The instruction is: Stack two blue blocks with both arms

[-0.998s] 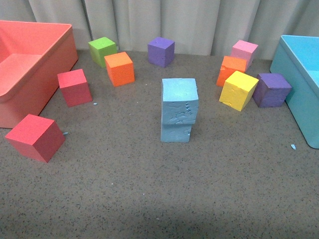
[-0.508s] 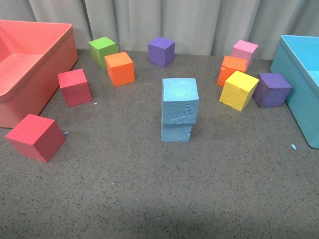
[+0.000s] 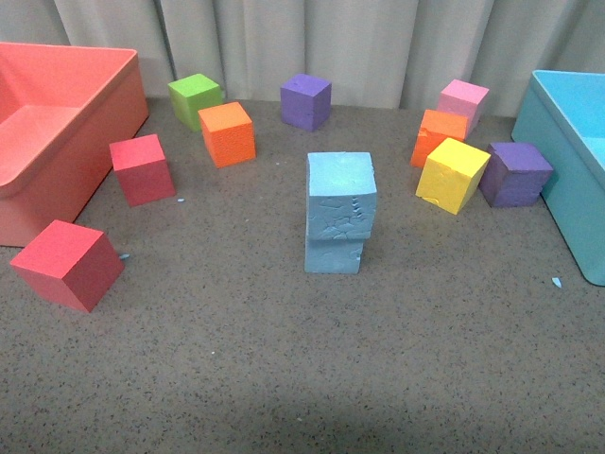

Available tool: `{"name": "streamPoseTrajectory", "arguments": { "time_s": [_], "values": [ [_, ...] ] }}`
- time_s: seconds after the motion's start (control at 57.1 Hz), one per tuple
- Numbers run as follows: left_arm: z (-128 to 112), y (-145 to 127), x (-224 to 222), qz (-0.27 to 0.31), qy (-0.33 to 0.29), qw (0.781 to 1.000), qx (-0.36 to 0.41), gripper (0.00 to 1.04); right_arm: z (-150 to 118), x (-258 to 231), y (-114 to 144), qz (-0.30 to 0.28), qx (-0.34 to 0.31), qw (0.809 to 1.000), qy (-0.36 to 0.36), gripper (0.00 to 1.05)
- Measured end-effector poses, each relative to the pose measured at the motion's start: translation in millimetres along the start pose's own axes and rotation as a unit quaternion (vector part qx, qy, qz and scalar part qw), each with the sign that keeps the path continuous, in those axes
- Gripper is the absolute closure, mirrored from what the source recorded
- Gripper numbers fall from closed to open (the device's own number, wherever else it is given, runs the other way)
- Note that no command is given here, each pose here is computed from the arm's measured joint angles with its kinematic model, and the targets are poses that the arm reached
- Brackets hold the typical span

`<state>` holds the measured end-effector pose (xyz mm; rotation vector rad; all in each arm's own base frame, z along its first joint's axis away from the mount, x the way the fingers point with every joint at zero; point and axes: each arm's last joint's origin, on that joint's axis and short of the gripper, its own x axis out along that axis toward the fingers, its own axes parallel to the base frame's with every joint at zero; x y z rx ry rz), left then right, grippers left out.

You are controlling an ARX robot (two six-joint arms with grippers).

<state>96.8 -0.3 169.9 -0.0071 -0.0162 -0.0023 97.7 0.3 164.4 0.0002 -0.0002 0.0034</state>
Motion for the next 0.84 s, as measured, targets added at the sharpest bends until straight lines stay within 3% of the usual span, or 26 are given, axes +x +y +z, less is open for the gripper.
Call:
{"name": "streamPoseTrajectory", "arguments": {
  "time_s": [0.35, 0.84],
  "values": [
    [-0.1, 0.0, 0.0, 0.0, 0.0, 1.0, 0.001, 0.05, 0.0, 0.0, 0.0, 0.0, 0.0, 1.0, 0.0, 0.09],
    [-0.1, 0.0, 0.0, 0.0, 0.0, 1.0, 0.001, 0.07, 0.0, 0.0, 0.0, 0.0, 0.0, 1.0, 0.0, 0.09]
  ]
}}
